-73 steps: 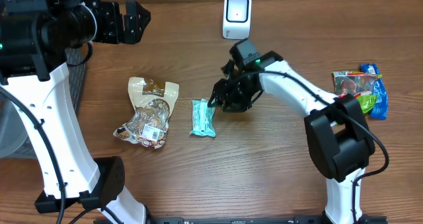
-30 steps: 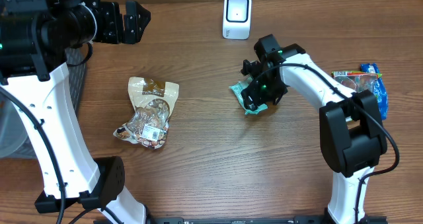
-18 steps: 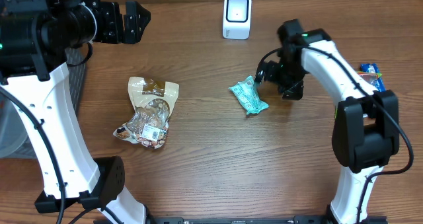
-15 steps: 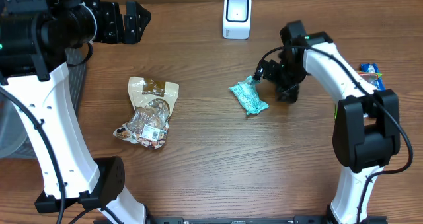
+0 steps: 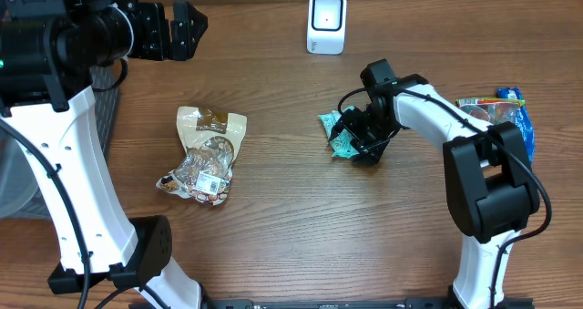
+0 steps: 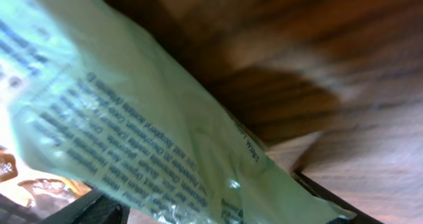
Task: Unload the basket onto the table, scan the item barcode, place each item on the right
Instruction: 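Drag the wipes packet rightward and regrasp it to lift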
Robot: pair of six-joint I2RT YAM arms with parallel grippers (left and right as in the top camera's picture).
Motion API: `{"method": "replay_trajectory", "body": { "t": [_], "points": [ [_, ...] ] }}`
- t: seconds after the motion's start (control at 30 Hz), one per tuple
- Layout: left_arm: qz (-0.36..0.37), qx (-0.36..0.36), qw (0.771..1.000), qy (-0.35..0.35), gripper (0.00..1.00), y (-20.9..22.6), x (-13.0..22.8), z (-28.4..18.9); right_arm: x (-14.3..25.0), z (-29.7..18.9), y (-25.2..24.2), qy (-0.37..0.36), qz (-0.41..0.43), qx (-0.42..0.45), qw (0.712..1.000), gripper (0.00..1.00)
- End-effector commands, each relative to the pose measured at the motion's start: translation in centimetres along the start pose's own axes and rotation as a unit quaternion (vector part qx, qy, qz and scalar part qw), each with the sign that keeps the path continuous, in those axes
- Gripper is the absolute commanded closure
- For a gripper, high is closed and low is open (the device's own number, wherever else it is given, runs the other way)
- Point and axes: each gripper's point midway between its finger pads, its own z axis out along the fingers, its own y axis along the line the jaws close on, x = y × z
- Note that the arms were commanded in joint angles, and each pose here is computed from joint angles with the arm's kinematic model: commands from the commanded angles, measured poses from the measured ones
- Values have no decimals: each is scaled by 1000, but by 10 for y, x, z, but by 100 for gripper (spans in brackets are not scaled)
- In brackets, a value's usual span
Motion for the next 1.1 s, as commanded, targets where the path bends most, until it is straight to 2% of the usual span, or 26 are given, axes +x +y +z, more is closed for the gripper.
{"method": "replay_trajectory", "body": {
  "t": [0.0, 0.17, 0.27, 0.63, 0.77, 1.07],
  "points": [
    [11, 8, 1000, -1, 0, -3, -1, 2, -30, -12, -16, -65, -113, 38, 991, 24],
    [11, 8, 1000, -1, 0, -3, -1, 2, -65, -27, -41, -120, -212, 106, 964, 24],
    [11, 8, 1000, -1, 0, -3, -1, 2, -78, -36, -44, -137, -250, 124, 950, 17],
    [11, 8, 1000, -1, 0, -3, -1, 2, -81, -51, -4, -120, -220, -12, 968, 11],
    [11, 8, 1000, -1, 0, -3, -1, 2, -84, -58, 17, -123, -273, -68, 952, 11],
    [11, 8, 1000, -1, 0, -3, -1, 2, -102, -61, 30, -165, -300, -84, 936, 12]
  ]
}}
